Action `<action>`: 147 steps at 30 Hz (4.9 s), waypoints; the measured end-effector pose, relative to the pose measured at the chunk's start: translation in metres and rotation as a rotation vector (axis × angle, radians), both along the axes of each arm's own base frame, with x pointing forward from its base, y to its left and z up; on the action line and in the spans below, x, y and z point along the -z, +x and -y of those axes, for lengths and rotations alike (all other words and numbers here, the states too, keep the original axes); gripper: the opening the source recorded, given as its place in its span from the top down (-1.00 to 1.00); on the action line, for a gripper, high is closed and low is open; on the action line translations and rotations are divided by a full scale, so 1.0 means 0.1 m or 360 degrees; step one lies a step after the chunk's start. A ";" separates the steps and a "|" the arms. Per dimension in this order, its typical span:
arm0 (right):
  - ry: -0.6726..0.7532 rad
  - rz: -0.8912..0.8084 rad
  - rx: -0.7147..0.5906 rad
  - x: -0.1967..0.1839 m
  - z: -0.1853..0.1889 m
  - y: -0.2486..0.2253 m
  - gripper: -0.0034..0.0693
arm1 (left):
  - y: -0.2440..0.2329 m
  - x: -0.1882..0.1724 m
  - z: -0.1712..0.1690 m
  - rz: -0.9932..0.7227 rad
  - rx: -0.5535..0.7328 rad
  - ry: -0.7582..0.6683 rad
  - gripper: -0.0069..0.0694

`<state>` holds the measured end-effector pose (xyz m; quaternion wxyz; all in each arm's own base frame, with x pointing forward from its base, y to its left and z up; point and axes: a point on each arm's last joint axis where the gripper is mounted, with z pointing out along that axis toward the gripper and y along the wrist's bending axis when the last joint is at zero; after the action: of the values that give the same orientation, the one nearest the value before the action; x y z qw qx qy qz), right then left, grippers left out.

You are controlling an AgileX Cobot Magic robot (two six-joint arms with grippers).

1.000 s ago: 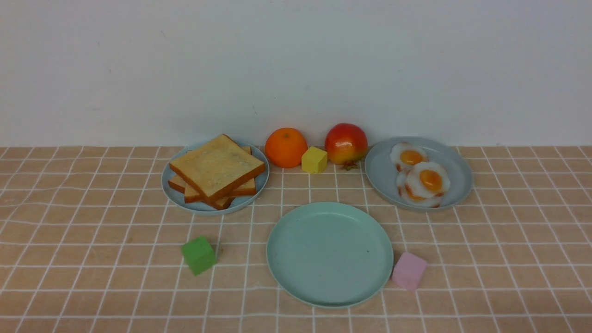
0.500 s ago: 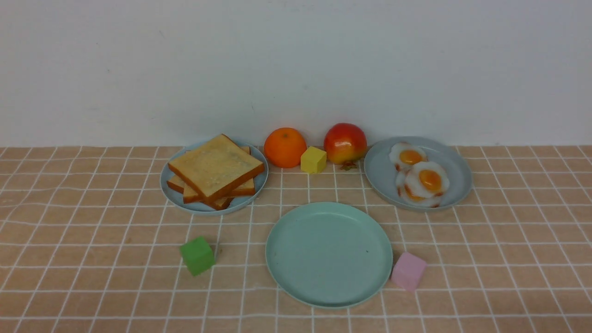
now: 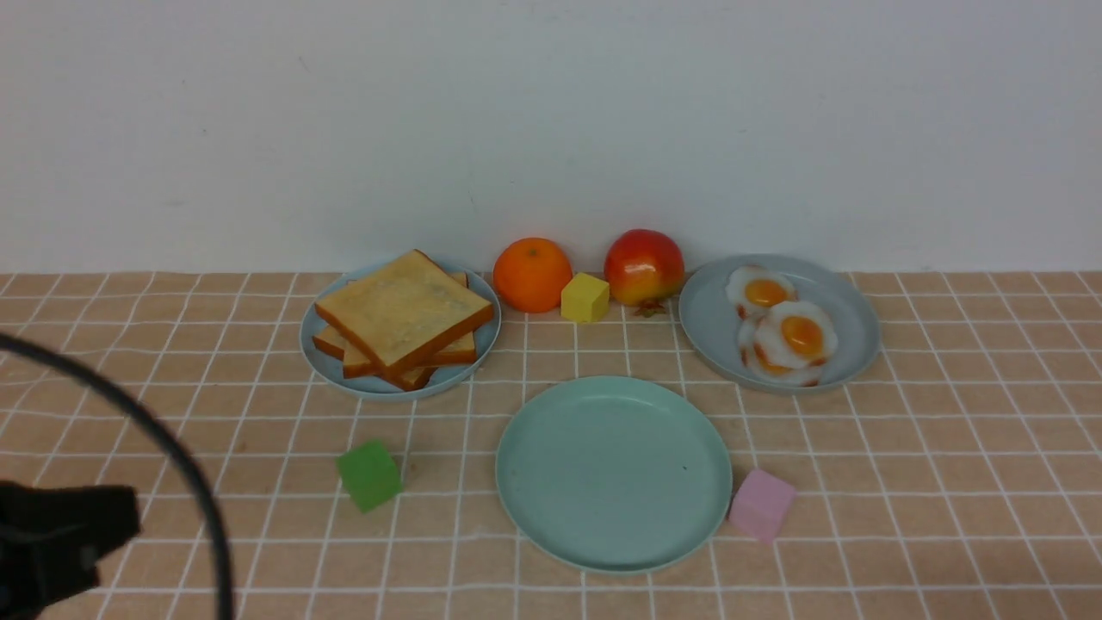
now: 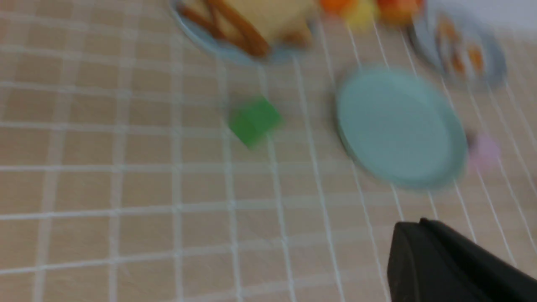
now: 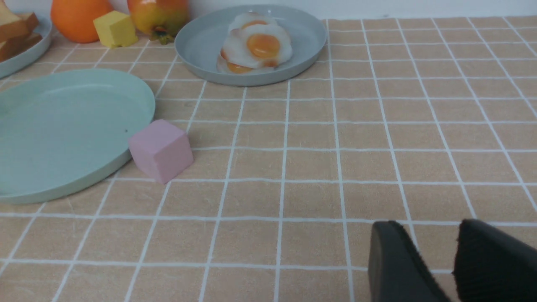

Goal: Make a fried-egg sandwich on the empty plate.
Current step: Use the left arm to grab a slice of bread, then use the left arm to put a slice of bread into the empty plate in the middle, then use the right arm to grab a fried egg

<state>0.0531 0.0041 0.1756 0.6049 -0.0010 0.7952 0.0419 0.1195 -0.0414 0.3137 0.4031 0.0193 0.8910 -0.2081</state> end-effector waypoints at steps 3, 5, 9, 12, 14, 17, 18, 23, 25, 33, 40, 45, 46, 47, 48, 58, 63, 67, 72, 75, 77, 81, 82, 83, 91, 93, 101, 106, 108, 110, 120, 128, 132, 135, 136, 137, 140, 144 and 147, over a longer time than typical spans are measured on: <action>0.0213 0.0096 0.0022 -0.05 -0.02 0.02 0.25 | 0.17 -0.09 0.15 -0.0061 0.0188 0.0050 0.85; 0.0469 0.0226 0.0050 -0.14 -0.02 0.03 0.25 | 0.34 -0.08 0.25 -0.0078 0.0255 0.0074 0.85; 0.0841 0.0431 0.0095 -0.27 0.00 0.03 0.25 | 0.63 0.06 0.36 -0.0054 0.0288 0.0160 0.85; 0.1018 0.0431 0.0075 -0.40 -0.01 0.01 0.28 | 0.86 0.17 0.41 -0.0057 0.0343 0.0277 0.85; 0.1002 0.0318 -0.0006 -0.63 -0.06 -0.03 0.39 | 1.04 0.21 0.45 -0.0074 0.0384 0.0347 0.85; 0.0767 0.0074 -0.0140 -0.97 -0.13 -0.06 0.60 | 1.31 0.23 0.53 -0.0083 0.0427 0.0411 0.85; 0.0644 -0.0018 -0.0198 -1.12 -0.16 -0.07 0.68 | 1.40 0.23 0.55 -0.0079 0.0441 0.0436 0.85; 0.0202 -0.0320 -0.0424 -1.75 -0.23 0.00 0.90 | 1.90 0.28 0.68 -0.0046 0.0500 0.0561 0.85; 0.0021 -0.0455 -0.0517 -2.00 -0.27 0.09 0.91 | 2.22 0.36 0.75 -0.0047 0.0524 0.0643 0.85; -0.0067 -0.0555 -0.0658 -2.14 -0.36 0.24 0.90 | 2.88 0.60 0.87 -0.0054 0.0617 0.0899 0.49; -0.0051 -0.0540 -0.0670 -2.15 -0.37 0.24 0.90 | 3.16 0.95 0.94 -0.0081 0.0621 0.0919 -0.18; -0.0037 -0.0539 -0.0679 -2.16 -0.37 0.23 0.89 | 3.25 1.27 0.96 -0.0127 0.0634 0.0937 -0.35; -0.0037 -0.0539 -0.0679 -2.16 -0.37 0.23 0.89 | 3.26 1.28 0.96 -0.0117 0.0633 0.0946 -0.35; -0.0033 -0.0540 -0.0681 -2.16 -0.38 0.23 0.89 | 3.27 1.30 0.96 -0.0113 0.0636 0.0955 -0.35; -0.0030 -0.0540 -0.0683 -2.16 -0.38 0.23 0.88 | 3.28 1.30 0.96 -0.0110 0.0637 0.0959 -0.35; 0.0022 -0.0564 -0.0732 -2.16 -0.41 0.21 0.86 | 3.31 1.32 0.96 -0.0110 0.0592 0.0952 0.41; 0.0018 -0.0590 -0.0740 -2.14 -0.41 0.20 0.85 | 3.31 1.27 0.96 -0.0128 0.0610 0.0970 0.68; 0.0015 -0.0594 -0.0742 -2.14 -0.41 0.19 0.84 | 3.25 1.09 0.95 -0.0125 0.0613 0.0977 0.68; 0.0015 -0.0590 -0.0743 -2.14 -0.41 0.18 0.82 | 3.00 0.57 1.04 -0.0056 0.0616 0.0937 0.68; 0.0014 -0.0594 -0.0743 -2.14 -0.41 0.18 0.82 | 2.59 0.24 1.40 0.0039 0.0762 0.0905 0.68; 0.0014 -0.0595 -0.0744 -2.14 -0.41 0.18 0.81 | 2.41 0.26 1.60 0.0045 0.0864 0.0907 0.68; 0.0011 -0.0603 -0.0746 -2.14 -0.41 0.17 0.80 | 1.86 0.61 2.17 0.0003 0.1199 0.0971 0.68; 0.0010 -0.0612 -0.0748 -2.13 -0.41 0.17 0.80 | 1.77 0.70 2.27 0.0011 0.1264 0.1011 0.68; 0.0007 -0.0624 -0.0752 -2.13 -0.41 0.16 0.80 | 1.71 0.80 2.35 0.0031 0.1314 0.1061 0.68; -0.0009 -0.0695 -0.0769 -2.10 -0.40 0.13 0.79 | 1.73 1.15 2.57 0.0167 0.1358 0.1226 0.70; -0.0010 -0.0700 -0.0771 -2.10 -0.40 0.13 0.78 | 1.75 1.19 2.58 0.0177 0.1367 0.1248 0.70; -0.0009 -0.0706 -0.0771 -2.10 -0.40 0.12 0.65 | 1.77 1.23 2.58 0.0198 0.1379 0.1284 0.31; 0.0047 -0.0710 -0.0738 -2.11 -0.41 0.14 0.30 | 1.67 1.07 2.55 0.0111 0.1304 0.1252 -0.27; 0.0062 -0.0708 -0.0725 -2.11 -0.42 0.19 0.13 | 1.55 0.79 2.54 0.0096 0.1222 0.1186 -0.36; 0.0072 -0.0722 -0.0711 -2.09 -0.44 0.30 0.00 | 1.39 0.37 2.50 0.0145 0.1099 0.1039 -0.32; 0.0134 -0.0998 -0.0560 -1.62 -0.69 1.46 -0.08 | 0.40 -1.07 1.39 0.0537 0.0718 0.0332 0.85; 0.0146 -0.1164 -0.0371 -1.16 -0.73 2.59 -0.07 | -0.28 -0.79 0.57 0.0748 0.0644 -0.0003 0.85; 0.0219 -0.1237 -0.0241 -0.96 -0.47 3.14 -0.07 | -0.39 -0.66 0.44 0.0829 0.0608 -0.0124 0.85; 0.0309 -0.1336 -0.0192 -0.75 -0.29 3.53 -0.07 | -0.39 -0.59 0.43 0.0849 0.0602 -0.0156 0.85; 0.0327 -0.1347 -0.0193 -0.72 -0.26 3.64 -0.07 | -0.39 -0.57 0.44 0.0844 0.0601 -0.0164 0.85; 0.0343 -0.1377 -0.0198 -0.64 -0.22 3.76 -0.08 | -0.38 -0.56 0.45 0.0833 0.0597 -0.0173 0.85; 0.0388 -0.1442 -0.0206 -0.45 -0.12 4.04 -0.14 | -0.37 -0.55 0.48 0.0806 0.0586 -0.0208 0.85; 0.0433 -0.1485 -0.0230 -0.29 -0.05 4.29 -0.25 | -0.36 -0.55 0.49 0.0797 0.0580 -0.0233 0.85; 0.0476 -0.1473 -0.0264 -0.21 -0.03 4.48 -0.36 | -0.36 -0.55 0.49 0.0789 0.0574 -0.0248 0.85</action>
<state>0.5016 0.0067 0.1966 0.1765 0.0413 0.9630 0.1996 0.0833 -0.0901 0.3689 0.5650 0.1962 0.7290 -0.3329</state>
